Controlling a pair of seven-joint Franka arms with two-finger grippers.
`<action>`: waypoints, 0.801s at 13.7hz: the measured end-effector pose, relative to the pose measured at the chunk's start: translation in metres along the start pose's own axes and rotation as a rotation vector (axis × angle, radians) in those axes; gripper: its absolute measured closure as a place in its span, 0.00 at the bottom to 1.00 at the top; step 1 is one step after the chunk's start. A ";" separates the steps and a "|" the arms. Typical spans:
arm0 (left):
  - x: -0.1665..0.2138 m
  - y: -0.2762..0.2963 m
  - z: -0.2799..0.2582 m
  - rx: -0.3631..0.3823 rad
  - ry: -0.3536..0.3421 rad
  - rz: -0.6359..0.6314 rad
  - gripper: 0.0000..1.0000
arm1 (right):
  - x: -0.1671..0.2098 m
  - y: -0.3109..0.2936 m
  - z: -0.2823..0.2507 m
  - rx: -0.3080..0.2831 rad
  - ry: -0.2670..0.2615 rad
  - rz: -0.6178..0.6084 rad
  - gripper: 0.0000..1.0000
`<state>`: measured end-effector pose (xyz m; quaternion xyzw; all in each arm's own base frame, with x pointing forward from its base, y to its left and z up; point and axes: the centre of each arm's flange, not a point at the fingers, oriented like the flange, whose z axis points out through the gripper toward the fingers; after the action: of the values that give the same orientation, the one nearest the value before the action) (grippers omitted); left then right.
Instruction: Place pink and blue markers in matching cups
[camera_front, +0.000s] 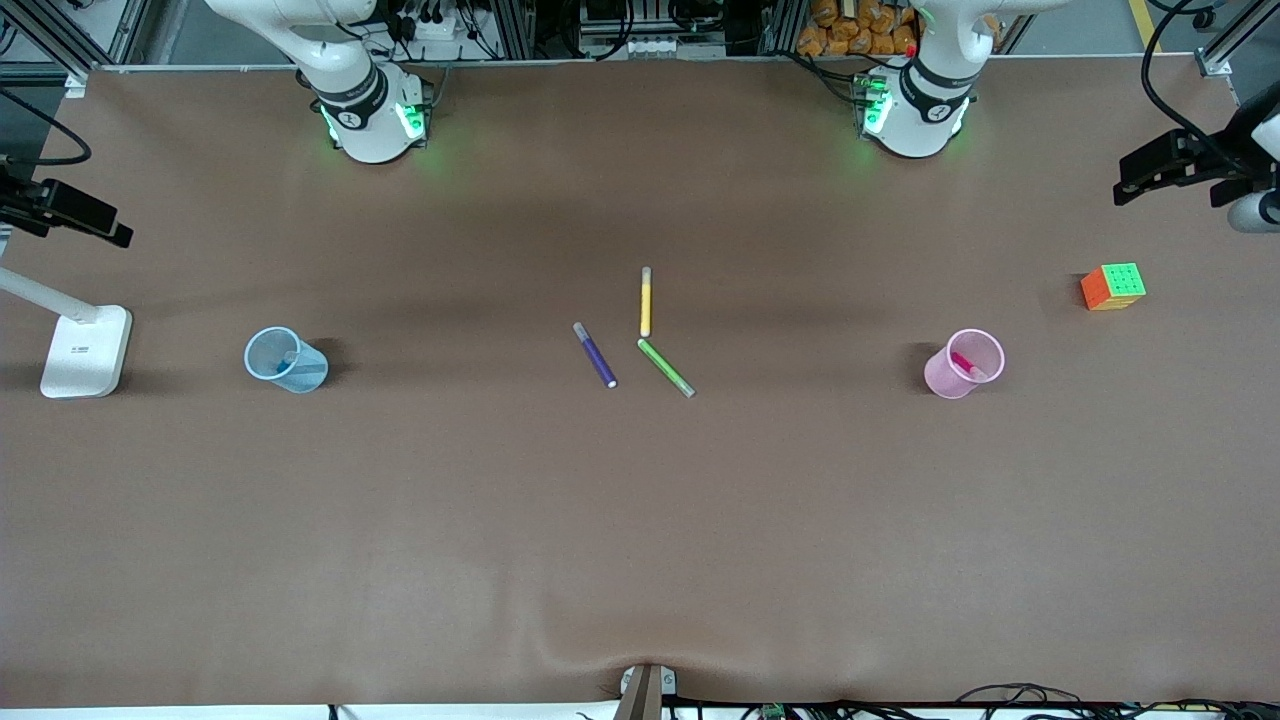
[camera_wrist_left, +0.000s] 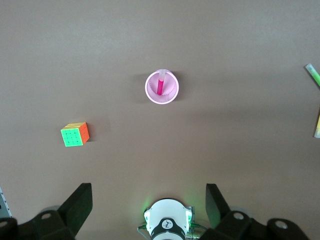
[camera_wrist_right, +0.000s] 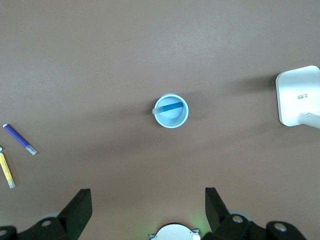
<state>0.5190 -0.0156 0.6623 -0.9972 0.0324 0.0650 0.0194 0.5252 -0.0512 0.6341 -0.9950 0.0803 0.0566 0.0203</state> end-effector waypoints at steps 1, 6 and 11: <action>0.001 -0.003 -0.001 0.000 0.012 0.021 0.00 | 0.000 -0.002 0.000 -0.001 0.000 -0.004 0.00; 0.004 -0.022 0.006 -0.006 0.016 0.050 0.00 | 0.000 -0.004 0.000 -0.001 0.000 -0.007 0.00; 0.005 -0.018 0.010 -0.005 0.010 0.015 0.00 | 0.000 -0.003 0.000 -0.001 0.000 -0.006 0.00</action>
<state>0.5236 0.0020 0.6528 -0.9973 0.0398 0.0602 0.0161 0.5256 -0.0478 0.6344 -0.9952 0.0771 0.0564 0.0200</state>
